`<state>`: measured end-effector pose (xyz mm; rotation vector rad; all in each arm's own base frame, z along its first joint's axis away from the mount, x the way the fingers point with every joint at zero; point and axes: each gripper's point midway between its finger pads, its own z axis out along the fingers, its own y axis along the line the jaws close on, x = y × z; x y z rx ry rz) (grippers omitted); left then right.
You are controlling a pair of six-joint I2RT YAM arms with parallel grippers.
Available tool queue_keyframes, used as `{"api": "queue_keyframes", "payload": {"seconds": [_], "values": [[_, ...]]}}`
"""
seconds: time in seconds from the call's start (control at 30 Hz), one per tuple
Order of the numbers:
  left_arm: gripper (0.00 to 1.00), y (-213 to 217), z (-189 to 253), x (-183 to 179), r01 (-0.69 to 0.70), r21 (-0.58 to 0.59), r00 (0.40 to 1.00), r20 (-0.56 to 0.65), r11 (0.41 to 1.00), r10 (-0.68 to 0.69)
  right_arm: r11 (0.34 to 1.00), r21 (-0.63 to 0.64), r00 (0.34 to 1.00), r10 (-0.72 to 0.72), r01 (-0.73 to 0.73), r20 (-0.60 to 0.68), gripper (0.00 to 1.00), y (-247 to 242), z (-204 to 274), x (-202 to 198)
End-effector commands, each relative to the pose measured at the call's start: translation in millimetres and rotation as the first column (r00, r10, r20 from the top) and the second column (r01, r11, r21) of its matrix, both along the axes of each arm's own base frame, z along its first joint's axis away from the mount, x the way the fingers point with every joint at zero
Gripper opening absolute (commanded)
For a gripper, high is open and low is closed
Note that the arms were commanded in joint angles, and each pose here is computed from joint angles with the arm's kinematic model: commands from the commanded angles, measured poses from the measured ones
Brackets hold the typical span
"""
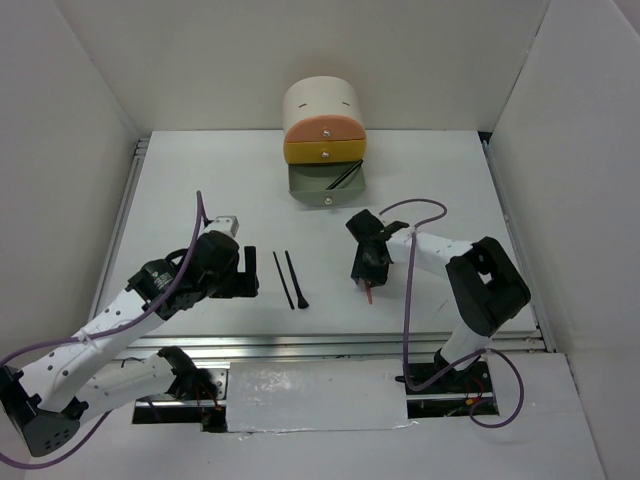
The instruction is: Organize the makeup
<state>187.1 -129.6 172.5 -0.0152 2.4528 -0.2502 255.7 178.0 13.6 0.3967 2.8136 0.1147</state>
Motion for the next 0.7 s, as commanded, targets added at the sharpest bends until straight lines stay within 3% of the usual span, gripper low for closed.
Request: {"api": "queue_keyframes", "payload": {"seconds": [0.0,0.13,0.17,0.27,0.4,0.57,0.67], "values": [[0.99,-2.7,2.8,3.6,0.013,-0.009,1.0,0.019,1.0,-0.013,1.0,-0.017,1.0,-0.019,0.019,-0.015,0.43,-2.7,-11.9,-3.5],[0.99,-1.9,3.8,3.3,0.01,-0.014,1.0,0.027,1.0,-0.01,1.0,-0.027,1.0,0.006,-0.006,-0.012,0.17,3.5,-11.8,-0.7],[0.99,-1.4,4.0,3.2,0.008,-0.014,1.0,0.027,1.0,-0.007,0.999,-0.031,1.0,0.011,-0.012,-0.013,0.0,4.8,-11.9,0.0],[0.99,-0.9,5.0,3.7,0.004,-0.015,0.999,0.032,1.0,-0.003,0.999,0.023,0.999,0.024,-0.025,0.033,0.0,20.7,4.3,14.2],[0.99,0.0,7.1,3.6,0.003,-0.015,0.999,0.037,1.0,-0.003,0.983,0.174,0.978,0.017,-0.053,0.206,0.0,55.7,71.9,62.0],[0.99,-4.3,13.0,2.3,0.031,-0.045,0.998,0.057,0.998,-0.028,0.922,0.388,0.898,-0.173,0.003,0.404,0.0,74.5,178.0,145.0],[0.99,-5.2,17.9,0.9,0.039,-0.071,0.996,0.079,0.997,-0.034,0.892,0.448,0.867,-0.265,0.055,0.421,0.0,78.1,197.0,195.3]]}}
